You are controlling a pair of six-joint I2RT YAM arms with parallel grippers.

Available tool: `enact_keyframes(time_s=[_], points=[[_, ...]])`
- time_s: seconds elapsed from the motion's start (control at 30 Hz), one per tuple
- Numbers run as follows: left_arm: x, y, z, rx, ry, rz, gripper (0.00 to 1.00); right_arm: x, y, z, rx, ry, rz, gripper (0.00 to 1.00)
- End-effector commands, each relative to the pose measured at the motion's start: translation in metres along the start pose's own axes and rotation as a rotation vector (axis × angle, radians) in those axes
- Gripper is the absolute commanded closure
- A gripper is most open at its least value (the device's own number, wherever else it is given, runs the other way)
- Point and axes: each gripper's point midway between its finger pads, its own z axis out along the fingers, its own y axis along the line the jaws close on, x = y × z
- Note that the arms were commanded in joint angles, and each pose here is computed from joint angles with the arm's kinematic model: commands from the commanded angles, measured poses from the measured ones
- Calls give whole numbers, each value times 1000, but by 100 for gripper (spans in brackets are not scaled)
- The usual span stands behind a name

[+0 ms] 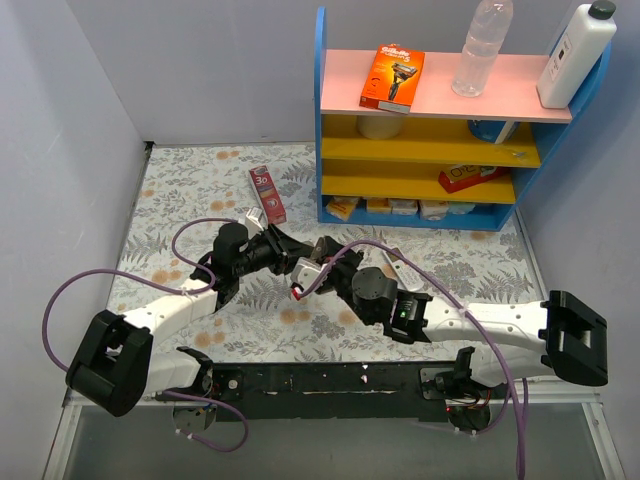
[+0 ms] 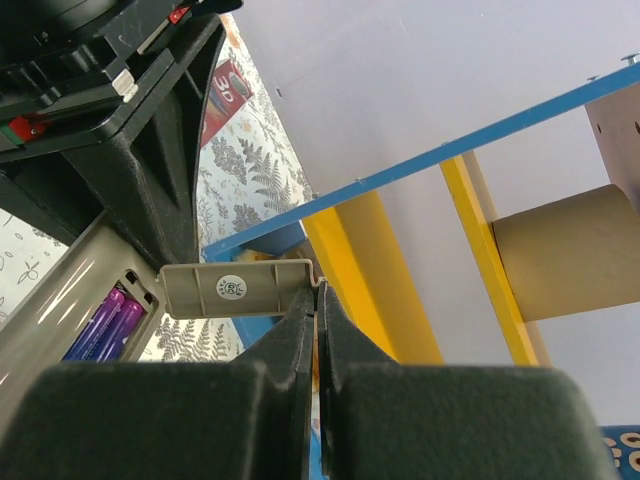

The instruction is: Load the batteries into the remote control

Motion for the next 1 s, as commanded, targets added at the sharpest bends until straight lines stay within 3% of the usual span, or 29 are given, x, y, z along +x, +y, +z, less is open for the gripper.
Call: enact_keyframes(time_s=[0.0,0.37,0.97], points=[[1,-39,-9,88,18,-194,100,-10,-16,2,92,-34,29,99],[2,-46,-14,107,19,-206,100,-3,-9,4,101,-21,-11,99],[4,-54,-15,117,42,-238,100,-11,4,-5,52,-110,-39,99]])
